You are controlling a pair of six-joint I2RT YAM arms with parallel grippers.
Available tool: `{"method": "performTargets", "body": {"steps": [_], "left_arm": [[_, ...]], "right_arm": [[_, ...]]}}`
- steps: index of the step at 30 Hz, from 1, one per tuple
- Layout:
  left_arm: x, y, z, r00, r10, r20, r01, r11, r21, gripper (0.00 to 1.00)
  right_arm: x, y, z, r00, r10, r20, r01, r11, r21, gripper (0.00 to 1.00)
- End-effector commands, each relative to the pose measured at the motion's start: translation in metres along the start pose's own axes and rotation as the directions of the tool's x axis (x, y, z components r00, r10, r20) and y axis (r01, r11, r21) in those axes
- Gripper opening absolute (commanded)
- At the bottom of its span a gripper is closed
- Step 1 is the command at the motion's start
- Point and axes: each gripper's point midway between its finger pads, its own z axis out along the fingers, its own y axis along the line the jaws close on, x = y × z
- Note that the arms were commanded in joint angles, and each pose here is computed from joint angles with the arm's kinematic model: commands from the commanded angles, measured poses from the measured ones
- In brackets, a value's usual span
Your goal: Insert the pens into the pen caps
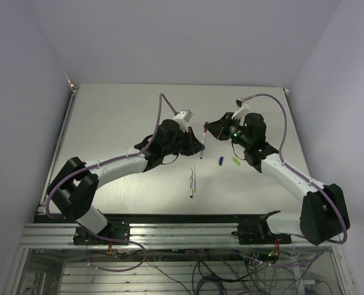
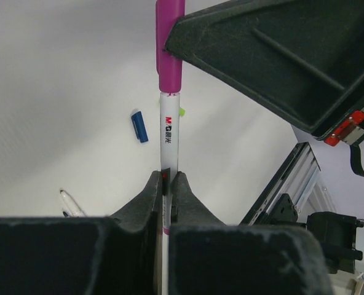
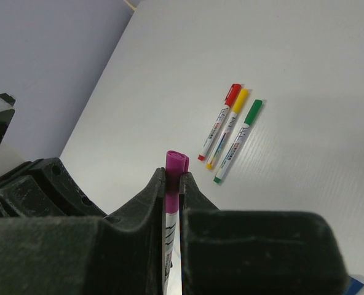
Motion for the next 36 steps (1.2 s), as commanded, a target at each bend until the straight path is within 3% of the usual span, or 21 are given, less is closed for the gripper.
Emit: {"method": "performTargets", "body": {"steps": [1, 20, 25, 31, 36], "left_arm": [[-0.082, -0.019, -0.004, 0.961, 0.023, 0.275, -0.036, 0.998, 0.045, 0.07], [-0.14, 0.001, -0.017, 0.892, 0.04, 0.451, -0.025, 0.999, -0.039, 0.07], [-0.133, 0.004, -0.015, 0.905, 0.042, 0.423, -0.026, 0.999, -0.042, 0.07], [-0.099, 0.02, -0.007, 0.947, 0.046, 0.318, -0.027, 0.998, -0.062, 0.07], [-0.053, 0.05, -0.005, 0.98, 0.051, 0.191, -0.026, 0.991, -0.131, 0.07]], "right_arm": [[0.055, -0.007, -0.007, 0.976, -0.032, -0.214, 0.036, 0.999, 0.013, 0.0], [0.121, -0.018, -0.006, 0.888, -0.075, -0.453, 0.121, 0.99, 0.073, 0.0], [0.111, -0.016, 0.001, 0.906, -0.076, -0.417, 0.121, 0.989, 0.08, 0.0], [0.067, -0.014, 0.022, 0.954, -0.088, -0.286, 0.135, 0.98, 0.148, 0.0], [0.009, -0.004, 0.034, 0.976, -0.153, -0.157, 0.184, 0.961, 0.205, 0.25]]}}
